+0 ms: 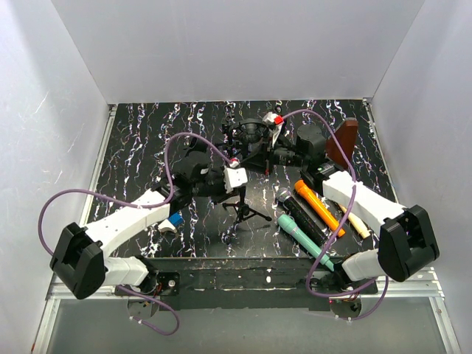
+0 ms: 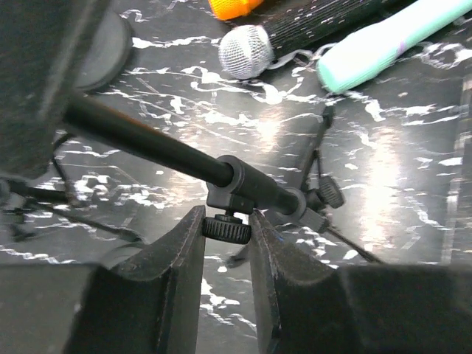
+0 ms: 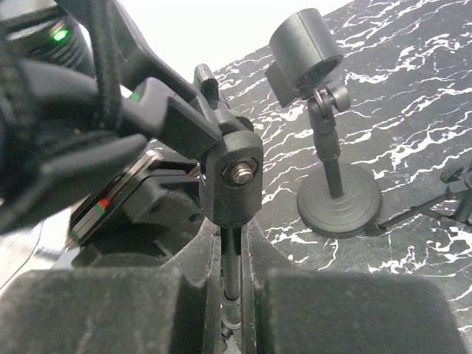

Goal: Remove the microphone from the stand

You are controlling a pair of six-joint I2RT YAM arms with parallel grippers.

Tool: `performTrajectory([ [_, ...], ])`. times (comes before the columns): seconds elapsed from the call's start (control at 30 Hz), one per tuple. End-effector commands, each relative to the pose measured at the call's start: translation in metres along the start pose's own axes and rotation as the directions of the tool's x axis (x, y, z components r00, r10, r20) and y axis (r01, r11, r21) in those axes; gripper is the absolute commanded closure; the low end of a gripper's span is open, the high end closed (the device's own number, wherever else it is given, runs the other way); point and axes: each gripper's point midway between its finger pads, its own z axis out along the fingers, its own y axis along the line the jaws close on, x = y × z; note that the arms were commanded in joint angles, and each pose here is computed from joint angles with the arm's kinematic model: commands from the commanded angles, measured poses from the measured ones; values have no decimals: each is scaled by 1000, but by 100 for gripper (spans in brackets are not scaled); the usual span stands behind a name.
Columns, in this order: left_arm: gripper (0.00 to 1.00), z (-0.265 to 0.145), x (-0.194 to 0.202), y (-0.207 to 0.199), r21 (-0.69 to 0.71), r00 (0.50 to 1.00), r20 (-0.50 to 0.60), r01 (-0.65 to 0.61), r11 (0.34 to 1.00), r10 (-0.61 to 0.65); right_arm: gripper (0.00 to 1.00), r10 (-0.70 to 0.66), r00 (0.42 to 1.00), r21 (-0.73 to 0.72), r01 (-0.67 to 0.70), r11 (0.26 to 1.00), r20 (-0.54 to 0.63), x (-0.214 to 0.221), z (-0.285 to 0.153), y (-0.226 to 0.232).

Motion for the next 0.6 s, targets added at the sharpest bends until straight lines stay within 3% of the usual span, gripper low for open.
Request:
performTrajectory([
  [0.0, 100, -13, -30, -1, 141, 956, 69, 272, 952, -284, 99, -72, 997, -113, 75, 991, 33, -15, -7, 32],
  [0.13, 100, -27, -37, 6, 238, 831, 25, 536, 810, -556, 99, -164, 984, -126, 171, 977, 62, -18, -16, 42],
  [0.3, 100, -34, -36, 5, 320, 727, -18, 654, 685, -686, 99, -254, 963, -186, 266, 946, 85, -16, -22, 58],
  [0.4, 99, -34, -38, 3, 403, 617, -71, 736, 544, -784, 99, -315, 945, -225, 327, 918, 91, -15, -23, 67],
  [0.43, 99, -34, -39, 3, 415, 596, -80, 749, 517, -799, 99, -332, 939, -235, 345, 909, 93, -14, -23, 69],
  [0.57, 100, -41, -57, 10, 448, 586, -69, 742, 500, -808, 99, -377, 921, -253, 389, 886, 98, -13, -24, 75],
])
